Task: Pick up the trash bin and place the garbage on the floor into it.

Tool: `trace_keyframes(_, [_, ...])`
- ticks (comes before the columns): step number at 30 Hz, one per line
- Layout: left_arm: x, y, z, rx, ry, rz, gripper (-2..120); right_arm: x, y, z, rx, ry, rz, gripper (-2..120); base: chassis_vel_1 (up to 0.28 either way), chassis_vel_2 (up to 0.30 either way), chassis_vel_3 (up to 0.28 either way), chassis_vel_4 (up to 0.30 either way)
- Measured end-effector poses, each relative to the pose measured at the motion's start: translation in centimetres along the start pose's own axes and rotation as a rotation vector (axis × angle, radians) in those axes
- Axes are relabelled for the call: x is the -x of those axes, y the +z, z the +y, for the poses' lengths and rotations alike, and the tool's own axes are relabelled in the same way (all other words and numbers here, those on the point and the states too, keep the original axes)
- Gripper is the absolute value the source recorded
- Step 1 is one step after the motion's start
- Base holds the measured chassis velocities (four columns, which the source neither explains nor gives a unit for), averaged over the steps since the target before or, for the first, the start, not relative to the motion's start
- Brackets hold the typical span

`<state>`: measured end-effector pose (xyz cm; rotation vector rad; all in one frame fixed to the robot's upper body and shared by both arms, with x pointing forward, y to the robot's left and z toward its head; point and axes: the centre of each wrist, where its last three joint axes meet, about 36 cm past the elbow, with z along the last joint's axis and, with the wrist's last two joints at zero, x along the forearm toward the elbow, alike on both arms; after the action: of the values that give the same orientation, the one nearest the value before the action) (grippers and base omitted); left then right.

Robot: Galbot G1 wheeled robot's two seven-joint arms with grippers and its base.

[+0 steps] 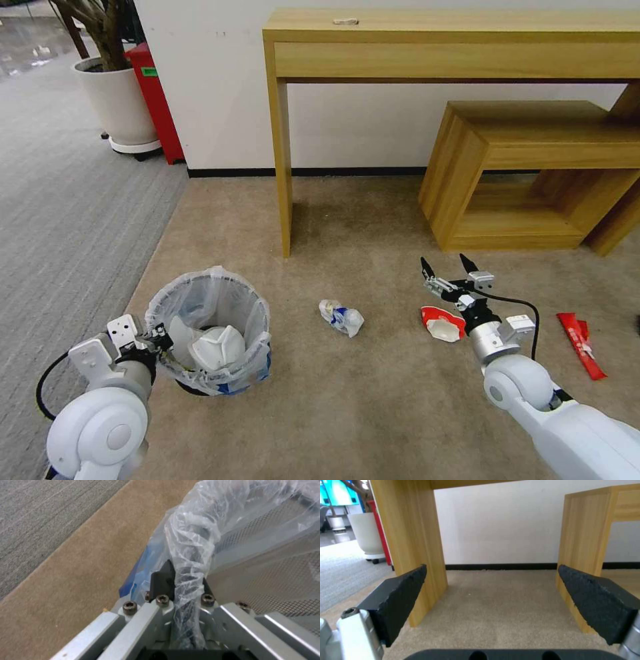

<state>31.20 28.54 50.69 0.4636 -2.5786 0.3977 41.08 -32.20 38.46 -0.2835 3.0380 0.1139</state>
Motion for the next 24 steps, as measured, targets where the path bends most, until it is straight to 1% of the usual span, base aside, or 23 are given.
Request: trace_keyframes(24, [0.06,-0.12,0.12,-0.003,-0.002,-0.002,1,0.05,0.28,0.28,0.005,-0.009,0.004,100,-0.081,0.081,0.08,-0.087])
